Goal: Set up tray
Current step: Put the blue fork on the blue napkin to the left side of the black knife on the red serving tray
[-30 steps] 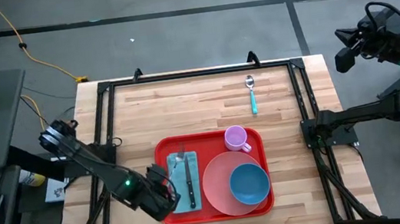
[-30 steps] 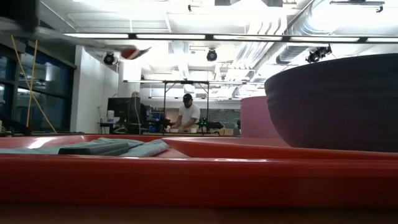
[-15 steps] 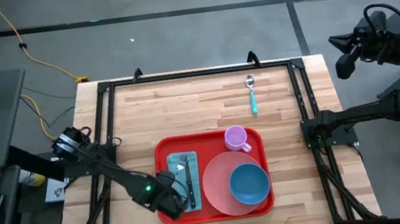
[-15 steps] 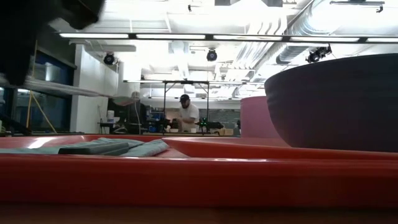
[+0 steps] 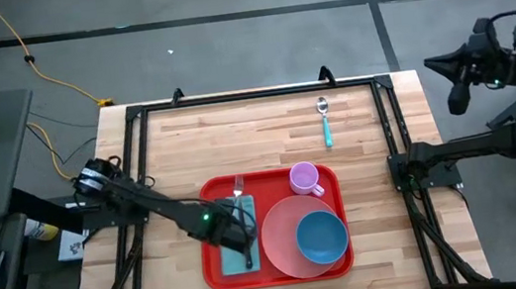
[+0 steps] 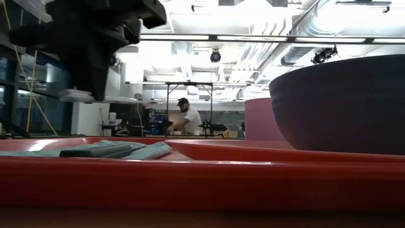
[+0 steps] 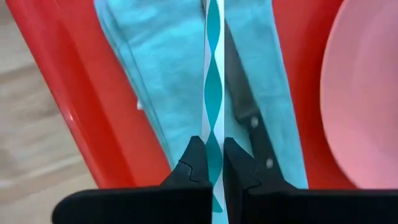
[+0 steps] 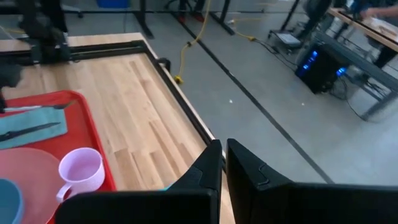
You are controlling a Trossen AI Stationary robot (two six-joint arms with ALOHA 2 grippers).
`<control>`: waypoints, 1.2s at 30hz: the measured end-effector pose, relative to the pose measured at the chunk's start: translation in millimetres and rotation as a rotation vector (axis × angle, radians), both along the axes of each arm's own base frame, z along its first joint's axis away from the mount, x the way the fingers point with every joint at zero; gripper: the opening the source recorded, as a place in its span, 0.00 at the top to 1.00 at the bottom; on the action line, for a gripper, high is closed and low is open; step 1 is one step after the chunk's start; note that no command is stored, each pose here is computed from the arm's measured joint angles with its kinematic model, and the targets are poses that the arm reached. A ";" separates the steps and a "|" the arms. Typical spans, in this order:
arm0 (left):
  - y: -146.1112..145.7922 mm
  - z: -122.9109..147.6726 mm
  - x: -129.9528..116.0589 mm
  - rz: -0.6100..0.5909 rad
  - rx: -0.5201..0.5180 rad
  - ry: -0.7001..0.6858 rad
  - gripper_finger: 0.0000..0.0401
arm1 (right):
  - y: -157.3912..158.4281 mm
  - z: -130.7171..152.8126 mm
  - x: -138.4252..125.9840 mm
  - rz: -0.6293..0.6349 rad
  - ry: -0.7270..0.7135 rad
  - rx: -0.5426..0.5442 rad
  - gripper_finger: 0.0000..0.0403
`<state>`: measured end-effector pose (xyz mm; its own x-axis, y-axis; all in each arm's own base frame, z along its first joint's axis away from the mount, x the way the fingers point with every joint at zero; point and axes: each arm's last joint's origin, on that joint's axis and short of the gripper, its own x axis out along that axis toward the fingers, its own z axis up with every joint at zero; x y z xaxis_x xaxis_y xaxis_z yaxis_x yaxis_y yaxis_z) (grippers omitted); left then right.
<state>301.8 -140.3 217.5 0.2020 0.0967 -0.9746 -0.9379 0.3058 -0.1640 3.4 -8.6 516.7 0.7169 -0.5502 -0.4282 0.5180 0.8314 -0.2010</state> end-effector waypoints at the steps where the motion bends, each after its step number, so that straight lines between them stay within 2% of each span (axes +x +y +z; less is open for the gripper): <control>1: 1.1 0.1 0.8 0.003 0.010 -0.007 0.91 | 0.7 0.0 -1.3 0.006 -0.001 -0.004 1.00; 8: 1.2 6.4 6.2 0.014 -0.049 -0.024 0.91 | 5.9 -0.5 -13.0 0.021 -0.022 -0.029 1.00; 15: 2.9 -6.4 5.3 0.032 -0.089 0.103 0.91 | 9.7 -1.1 -20.4 0.039 -0.048 -0.024 1.00; 22: -8.5 -5.9 4.0 0.003 -0.115 0.074 0.91 | 10.1 -1.2 -20.6 0.044 -0.057 -0.010 1.00; 30: -39.0 16.3 8.0 -0.072 -0.122 -0.036 0.92 | 10.1 -1.3 -20.6 0.044 -0.057 -0.010 1.00; 33: -64.8 33.8 10.1 -0.128 -0.128 -0.146 0.92 | 10.1 -1.3 -20.5 0.044 -0.055 -0.011 1.00; 36: -93.7 45.6 8.0 -0.191 -0.128 -0.185 0.92 | 10.1 -1.5 -20.5 0.048 -0.050 -0.017 1.00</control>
<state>309.9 -233.9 263.1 0.3803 -0.0819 -0.9212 -0.8157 0.4397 -0.3758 -17.0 1.5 515.3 0.7627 -0.5215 -0.3825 0.4874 0.8523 -0.1899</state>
